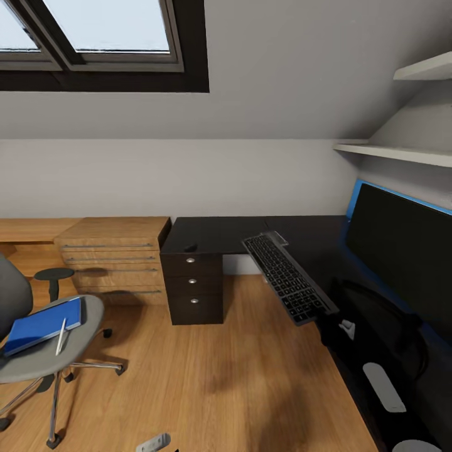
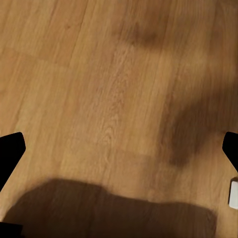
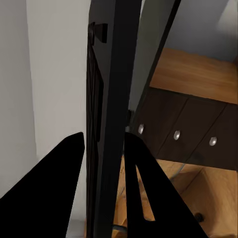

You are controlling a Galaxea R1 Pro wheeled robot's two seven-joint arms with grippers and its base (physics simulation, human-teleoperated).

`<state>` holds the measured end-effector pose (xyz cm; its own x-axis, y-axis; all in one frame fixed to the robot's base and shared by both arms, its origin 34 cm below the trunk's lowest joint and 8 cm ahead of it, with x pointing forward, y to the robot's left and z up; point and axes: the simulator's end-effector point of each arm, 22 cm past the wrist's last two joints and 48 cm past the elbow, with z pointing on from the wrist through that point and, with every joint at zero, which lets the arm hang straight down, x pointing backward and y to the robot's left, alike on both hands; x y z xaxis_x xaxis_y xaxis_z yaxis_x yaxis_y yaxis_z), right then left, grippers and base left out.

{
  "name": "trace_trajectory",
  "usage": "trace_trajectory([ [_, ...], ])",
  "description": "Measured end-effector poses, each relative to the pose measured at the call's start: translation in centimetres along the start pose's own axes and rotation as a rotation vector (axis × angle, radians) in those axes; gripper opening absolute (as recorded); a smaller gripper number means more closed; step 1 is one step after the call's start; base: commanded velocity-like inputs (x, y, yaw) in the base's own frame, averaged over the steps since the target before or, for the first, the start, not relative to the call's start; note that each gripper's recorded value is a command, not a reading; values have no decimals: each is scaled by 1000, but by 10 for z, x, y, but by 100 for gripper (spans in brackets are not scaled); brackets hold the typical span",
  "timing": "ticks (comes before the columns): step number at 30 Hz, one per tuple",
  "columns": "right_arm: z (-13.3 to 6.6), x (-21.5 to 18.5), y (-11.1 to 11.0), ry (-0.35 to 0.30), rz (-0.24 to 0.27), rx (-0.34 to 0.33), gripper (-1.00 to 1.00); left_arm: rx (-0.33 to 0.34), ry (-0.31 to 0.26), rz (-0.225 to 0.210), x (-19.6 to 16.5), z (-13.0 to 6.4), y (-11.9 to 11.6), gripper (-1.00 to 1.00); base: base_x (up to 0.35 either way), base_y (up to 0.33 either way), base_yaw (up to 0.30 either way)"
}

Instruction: In the bedroom, organize the workspace by keeping the computer under the desk, ensuring the monitor is on the desk, placing the keyboard on the desk next to the monitor, placing the mouse on the desk next to the keyboard, moving the folder from the swivel chair onto the desk next to the mouse, stacking the notebook on top of the folder with the pen on top of the notebook, and positioning the swivel chair next to the desk.

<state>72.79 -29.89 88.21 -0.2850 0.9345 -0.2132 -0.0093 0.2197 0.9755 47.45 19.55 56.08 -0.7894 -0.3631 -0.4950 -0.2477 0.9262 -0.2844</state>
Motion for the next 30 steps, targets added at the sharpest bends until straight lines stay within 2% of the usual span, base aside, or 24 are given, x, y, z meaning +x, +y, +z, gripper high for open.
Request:
trace_trajectory([
  [5,0,3,2,19,16,0,-100,0,0,0,0,0,0,100,-1,0,0],
  [10,-2,-4,6,8,23,-16,-100,0,0,0,0,0,0,100,0,0,0],
  [12,-8,-14,14,7,17,-60,-100,0,0,0,0,0,0,100,0,0,0],
  [16,-24,-24,45,16,10,-227,-100,0,0,0,0,0,0,100,0,0,0],
  [19,-32,-25,57,23,1,-302,-100,1,0,0,0,0,0,100,0,0,0],
  [30,-35,-16,55,59,11,-314,-100,3,1,-2,1,0,-3,100,0,0,0],
])
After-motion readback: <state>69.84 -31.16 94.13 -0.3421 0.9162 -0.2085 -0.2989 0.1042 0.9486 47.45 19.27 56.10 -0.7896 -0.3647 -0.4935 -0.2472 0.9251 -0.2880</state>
